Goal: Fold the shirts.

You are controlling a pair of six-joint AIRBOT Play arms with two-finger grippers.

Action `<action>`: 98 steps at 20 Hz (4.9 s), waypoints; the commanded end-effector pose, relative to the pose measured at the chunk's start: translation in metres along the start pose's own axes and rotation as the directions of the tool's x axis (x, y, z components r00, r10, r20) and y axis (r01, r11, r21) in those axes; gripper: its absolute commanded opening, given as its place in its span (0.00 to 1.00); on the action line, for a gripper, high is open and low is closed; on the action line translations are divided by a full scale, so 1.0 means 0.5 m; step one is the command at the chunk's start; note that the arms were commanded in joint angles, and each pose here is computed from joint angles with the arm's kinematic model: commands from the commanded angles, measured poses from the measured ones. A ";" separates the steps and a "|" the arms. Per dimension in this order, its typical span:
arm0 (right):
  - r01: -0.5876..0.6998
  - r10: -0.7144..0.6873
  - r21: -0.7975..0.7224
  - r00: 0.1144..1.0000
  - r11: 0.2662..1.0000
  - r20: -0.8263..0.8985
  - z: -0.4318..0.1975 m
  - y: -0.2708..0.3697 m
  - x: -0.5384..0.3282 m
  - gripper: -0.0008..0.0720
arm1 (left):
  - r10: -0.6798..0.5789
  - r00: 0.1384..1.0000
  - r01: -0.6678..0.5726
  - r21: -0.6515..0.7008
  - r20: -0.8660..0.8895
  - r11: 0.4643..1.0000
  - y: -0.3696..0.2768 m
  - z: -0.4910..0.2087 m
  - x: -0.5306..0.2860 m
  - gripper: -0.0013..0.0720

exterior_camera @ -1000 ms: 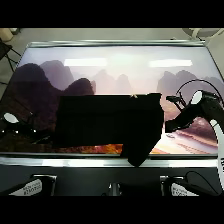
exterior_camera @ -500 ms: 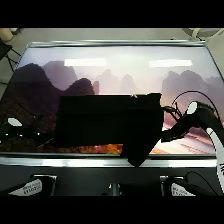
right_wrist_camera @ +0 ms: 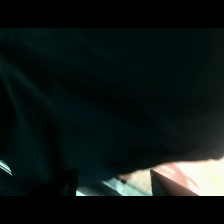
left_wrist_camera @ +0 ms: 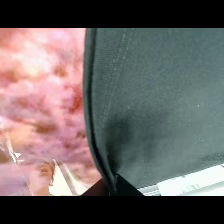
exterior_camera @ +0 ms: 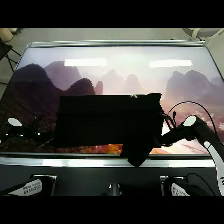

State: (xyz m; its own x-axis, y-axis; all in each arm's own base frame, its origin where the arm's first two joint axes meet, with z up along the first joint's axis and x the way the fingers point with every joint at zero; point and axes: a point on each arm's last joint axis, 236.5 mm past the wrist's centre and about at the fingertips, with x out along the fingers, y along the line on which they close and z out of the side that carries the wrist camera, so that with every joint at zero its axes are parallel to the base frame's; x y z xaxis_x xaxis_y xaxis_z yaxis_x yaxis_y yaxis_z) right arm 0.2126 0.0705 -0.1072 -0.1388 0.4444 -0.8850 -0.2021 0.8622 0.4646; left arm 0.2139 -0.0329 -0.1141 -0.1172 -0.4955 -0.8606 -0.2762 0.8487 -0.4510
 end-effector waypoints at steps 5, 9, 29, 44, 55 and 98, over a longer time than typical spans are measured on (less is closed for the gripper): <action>0.005 -0.006 0.030 1.000 1.000 0.029 0.003 -0.006 0.015 0.03 | 0.005 1.000 -0.005 0.005 0.012 1.000 0.002 0.006 -0.001 0.05; 0.053 -0.039 -0.100 0.990 0.994 0.135 0.068 0.012 -0.068 0.03 | -0.005 0.984 -0.011 0.090 0.176 0.996 -0.039 0.071 -0.080 0.05; 0.089 -0.086 0.017 0.870 0.996 0.485 0.570 -0.139 -0.172 0.03 | -0.129 0.934 0.118 0.052 0.333 0.992 -0.175 0.499 -0.126 0.05; -0.178 0.148 0.086 0.949 0.980 0.277 0.356 -0.210 -0.172 1.00 | -0.151 0.812 0.042 0.201 0.564 0.979 -0.284 0.451 -0.437 0.74; -0.296 0.253 0.027 0.856 0.955 0.451 0.541 -0.066 -0.110 0.07 | -0.246 0.844 -0.009 0.470 0.477 0.882 -0.529 0.348 -0.356 0.66; -0.263 0.374 -0.321 0.854 0.910 0.361 0.555 0.474 -0.052 0.04 | -0.590 0.569 0.166 0.622 0.573 0.765 -0.684 0.293 -0.577 0.05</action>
State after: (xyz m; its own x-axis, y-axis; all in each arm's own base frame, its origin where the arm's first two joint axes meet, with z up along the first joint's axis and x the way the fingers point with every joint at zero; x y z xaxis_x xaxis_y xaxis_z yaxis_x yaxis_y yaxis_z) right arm 0.4260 0.2633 0.0571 0.1664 0.7144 -0.6797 -0.5241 0.6480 0.5527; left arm 0.5023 -0.1981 0.2082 0.5777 -0.7215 -0.3818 0.3345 0.6359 -0.6956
